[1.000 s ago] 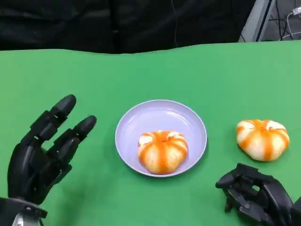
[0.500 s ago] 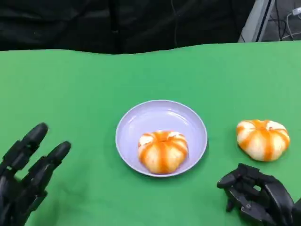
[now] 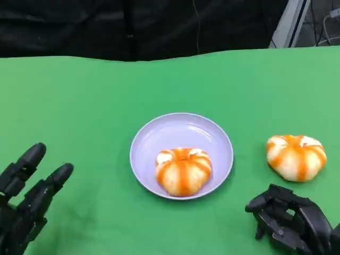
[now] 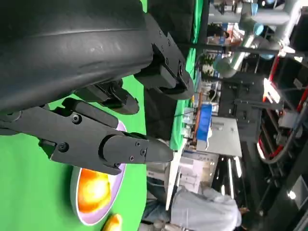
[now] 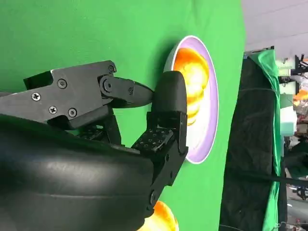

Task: Grasp the bread from the table and place it into the plate.

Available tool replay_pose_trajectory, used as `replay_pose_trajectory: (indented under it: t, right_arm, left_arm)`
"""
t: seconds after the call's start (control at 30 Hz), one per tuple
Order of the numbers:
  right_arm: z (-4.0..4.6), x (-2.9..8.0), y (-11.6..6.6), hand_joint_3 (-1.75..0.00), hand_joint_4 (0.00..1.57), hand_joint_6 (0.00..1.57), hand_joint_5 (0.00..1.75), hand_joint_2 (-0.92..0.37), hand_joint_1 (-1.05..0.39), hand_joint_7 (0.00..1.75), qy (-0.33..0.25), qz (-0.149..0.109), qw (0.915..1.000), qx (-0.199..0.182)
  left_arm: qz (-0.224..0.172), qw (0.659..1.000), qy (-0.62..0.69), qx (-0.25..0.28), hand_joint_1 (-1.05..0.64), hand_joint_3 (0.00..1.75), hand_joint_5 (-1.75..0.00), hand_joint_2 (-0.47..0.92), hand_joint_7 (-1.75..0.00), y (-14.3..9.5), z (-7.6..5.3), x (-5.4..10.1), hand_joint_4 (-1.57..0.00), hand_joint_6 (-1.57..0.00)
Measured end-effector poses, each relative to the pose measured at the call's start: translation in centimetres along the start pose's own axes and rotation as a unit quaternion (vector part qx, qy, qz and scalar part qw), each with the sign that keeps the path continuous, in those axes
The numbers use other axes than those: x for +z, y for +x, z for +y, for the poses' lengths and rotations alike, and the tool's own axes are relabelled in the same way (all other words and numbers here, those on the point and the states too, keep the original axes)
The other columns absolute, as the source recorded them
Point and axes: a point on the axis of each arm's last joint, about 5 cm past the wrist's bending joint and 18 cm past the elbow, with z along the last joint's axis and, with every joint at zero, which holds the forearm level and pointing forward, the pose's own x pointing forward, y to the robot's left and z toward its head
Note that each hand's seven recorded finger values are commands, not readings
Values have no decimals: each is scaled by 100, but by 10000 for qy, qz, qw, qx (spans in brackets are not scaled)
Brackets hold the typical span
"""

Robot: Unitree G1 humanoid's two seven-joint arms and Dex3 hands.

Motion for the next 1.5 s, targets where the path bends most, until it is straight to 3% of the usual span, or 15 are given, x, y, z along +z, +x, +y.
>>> replay_pose_trajectory:
  t: [0.33,0.4,0.5,0.6,0.83,1.5]
  right_arm:
    - [-1,-2,-2,-45,67,76,175,-92,-28,109,2,5,10000,6]
    - [-1,-3,-2,-45,67,76,175,-92,-27,109,3,7,10000,7]
    - [-2,-2,-1,-45,67,76,175,-92,-27,109,3,5,10000,6]
    - [-3,-2,3,-46,66,75,175,-92,-27,109,3,5,10000,9]
    - [-6,2,11,-46,66,75,175,-92,-27,110,0,-5,10000,14]
    - [-15,4,10,-46,66,74,175,-92,-27,110,-1,22,10000,2]
  left_arm:
    - [23,9997,-47,239,-24,28,-4,92,-3,-15,7,-24,-86,-73]
    - [31,9996,-46,272,5,45,-3,92,-3,-15,3,-27,-87,-75]
    - [122,9994,55,327,19,67,-1,85,-2,-8,-10,-31,-90,-81]
    - [263,9985,221,424,21,78,0,80,-1,4,-31,-40,-91,-84]
    - [385,9973,370,505,21,86,-1,76,-1,15,-55,-51,-93,-87]
    - [470,9959,460,622,15,86,-3,72,-2,17,-95,-76,-105,-98]
